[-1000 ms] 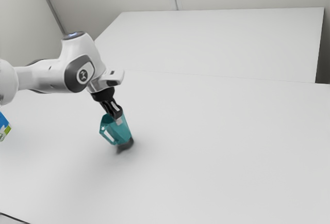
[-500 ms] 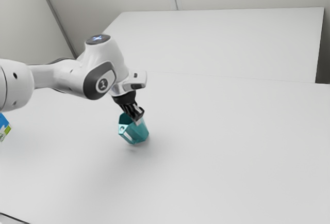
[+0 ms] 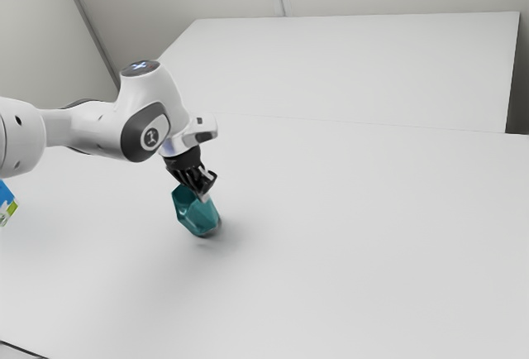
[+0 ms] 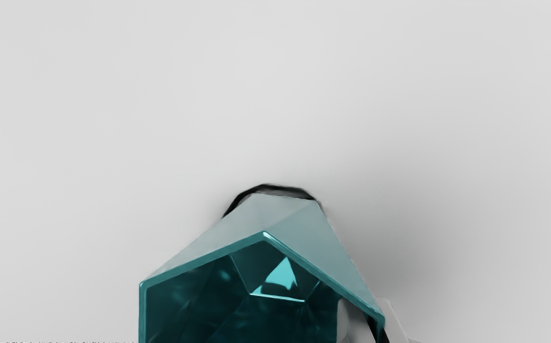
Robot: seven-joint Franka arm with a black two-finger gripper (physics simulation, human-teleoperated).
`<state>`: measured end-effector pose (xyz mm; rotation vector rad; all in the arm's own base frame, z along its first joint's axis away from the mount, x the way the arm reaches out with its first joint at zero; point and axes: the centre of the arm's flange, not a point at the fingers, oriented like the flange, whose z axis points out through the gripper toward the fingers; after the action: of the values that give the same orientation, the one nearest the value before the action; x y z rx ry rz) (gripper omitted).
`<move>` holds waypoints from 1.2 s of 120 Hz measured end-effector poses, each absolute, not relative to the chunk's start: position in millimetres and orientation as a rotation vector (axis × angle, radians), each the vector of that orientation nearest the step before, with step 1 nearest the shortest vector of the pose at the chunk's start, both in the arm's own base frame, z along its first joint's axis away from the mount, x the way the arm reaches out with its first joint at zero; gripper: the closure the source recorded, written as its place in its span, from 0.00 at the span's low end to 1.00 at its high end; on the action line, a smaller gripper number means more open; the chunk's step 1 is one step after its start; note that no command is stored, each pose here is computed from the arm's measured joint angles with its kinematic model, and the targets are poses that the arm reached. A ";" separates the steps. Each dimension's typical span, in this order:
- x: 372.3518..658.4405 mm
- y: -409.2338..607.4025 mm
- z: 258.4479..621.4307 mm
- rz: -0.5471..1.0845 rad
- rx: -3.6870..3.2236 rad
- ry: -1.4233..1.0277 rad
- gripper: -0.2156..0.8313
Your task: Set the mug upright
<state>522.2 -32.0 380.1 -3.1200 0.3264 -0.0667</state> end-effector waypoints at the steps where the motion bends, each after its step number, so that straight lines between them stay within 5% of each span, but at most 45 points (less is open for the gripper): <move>1: 522.3 -31.8 379.8 -0.066 -3.120 0.324 0.96; 26: 523.1 -37.1 377.9 -0.060 -3.124 0.297 0.90; 57: 522.3 -55.3 381.6 -0.068 -3.129 0.318 0.50; 80: 513.2 -57.7 406.2 -0.124 -3.145 0.316 0.34; 92: 516.4 -48.0 428.9 -0.168 -3.151 0.290 0.30; 120: 576.9 -21.1 535.7 -0.275 -3.111 0.304 0.25; 144: 586.1 12.8 600.5 -0.299 -3.094 0.323 0.24</move>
<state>586.1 12.8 600.5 -3.0936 0.3226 -0.2985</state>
